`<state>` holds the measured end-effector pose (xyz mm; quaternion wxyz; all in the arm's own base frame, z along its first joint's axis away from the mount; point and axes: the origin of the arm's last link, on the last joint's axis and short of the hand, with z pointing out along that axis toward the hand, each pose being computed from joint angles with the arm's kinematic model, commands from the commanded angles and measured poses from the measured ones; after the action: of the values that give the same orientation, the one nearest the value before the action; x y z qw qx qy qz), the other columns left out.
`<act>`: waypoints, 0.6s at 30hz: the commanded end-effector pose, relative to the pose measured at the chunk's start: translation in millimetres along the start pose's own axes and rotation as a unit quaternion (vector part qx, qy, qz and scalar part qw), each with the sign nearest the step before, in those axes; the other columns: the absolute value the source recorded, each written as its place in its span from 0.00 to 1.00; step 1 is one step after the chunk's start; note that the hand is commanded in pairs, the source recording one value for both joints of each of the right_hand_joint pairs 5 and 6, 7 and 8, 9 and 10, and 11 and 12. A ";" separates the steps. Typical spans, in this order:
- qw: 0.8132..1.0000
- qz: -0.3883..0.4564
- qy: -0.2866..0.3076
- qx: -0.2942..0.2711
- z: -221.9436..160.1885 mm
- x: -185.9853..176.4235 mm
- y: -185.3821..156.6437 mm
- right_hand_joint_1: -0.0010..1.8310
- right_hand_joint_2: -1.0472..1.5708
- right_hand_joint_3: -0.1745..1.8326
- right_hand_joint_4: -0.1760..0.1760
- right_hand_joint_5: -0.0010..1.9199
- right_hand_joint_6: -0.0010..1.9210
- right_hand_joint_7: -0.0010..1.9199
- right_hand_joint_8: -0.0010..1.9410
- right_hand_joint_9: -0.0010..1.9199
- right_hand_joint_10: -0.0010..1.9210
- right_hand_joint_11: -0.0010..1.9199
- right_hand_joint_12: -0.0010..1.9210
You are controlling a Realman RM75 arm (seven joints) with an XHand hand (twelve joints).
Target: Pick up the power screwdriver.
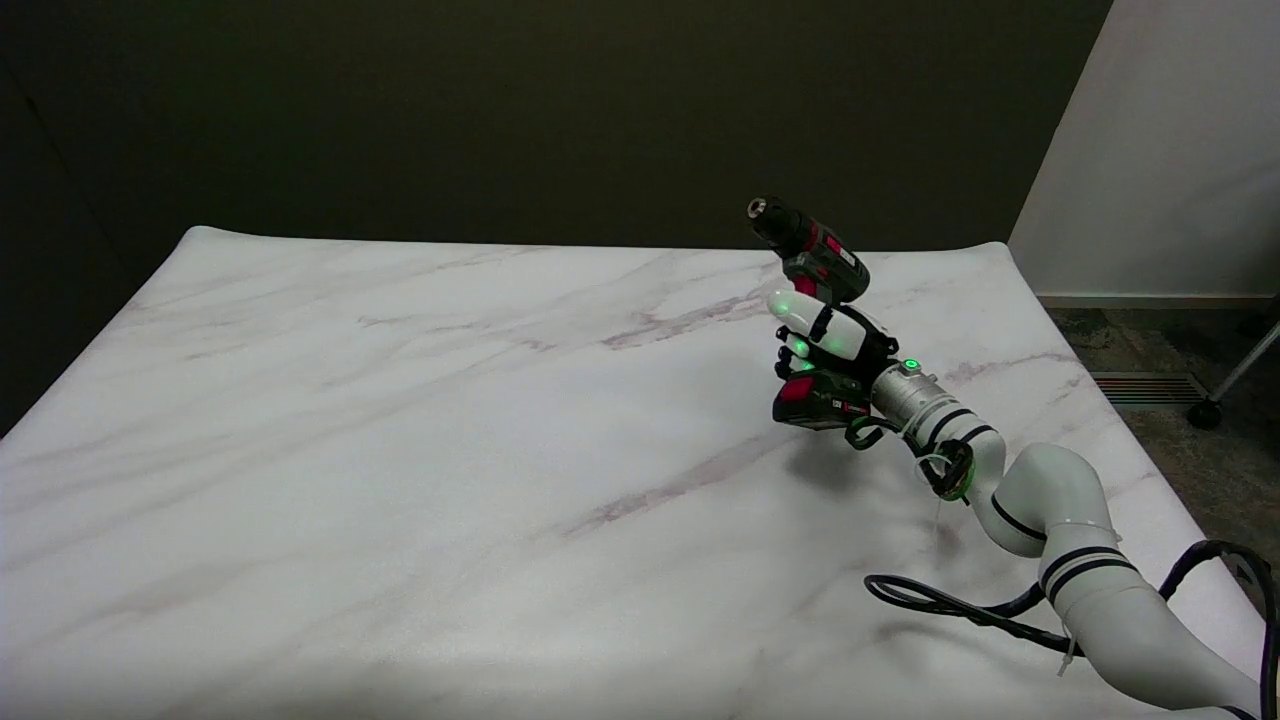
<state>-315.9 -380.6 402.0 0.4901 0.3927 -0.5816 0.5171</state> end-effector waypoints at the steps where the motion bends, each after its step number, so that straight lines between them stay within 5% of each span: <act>1: 0.999 0.034 0.017 0.017 -1.4 3.9 -5.1 0.55 0.49 0.37 0.52 1.00 1.00 1.00 0.99 1.00 1.00 1.00 1.00; 6: 0.999 0.039 0.013 0.025 -1.2 3.0 -9.2 0.50 0.54 0.41 0.52 1.00 1.00 1.00 0.99 1.00 1.00 1.00 1.00; 18: 0.996 0.072 0.000 0.056 -4.6 2.9 -22.9 0.31 0.85 0.60 0.54 1.00 1.00 1.00 0.99 1.00 1.00 1.00 1.00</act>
<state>-307.5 -380.3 407.5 0.4647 0.3751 -0.5786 0.5554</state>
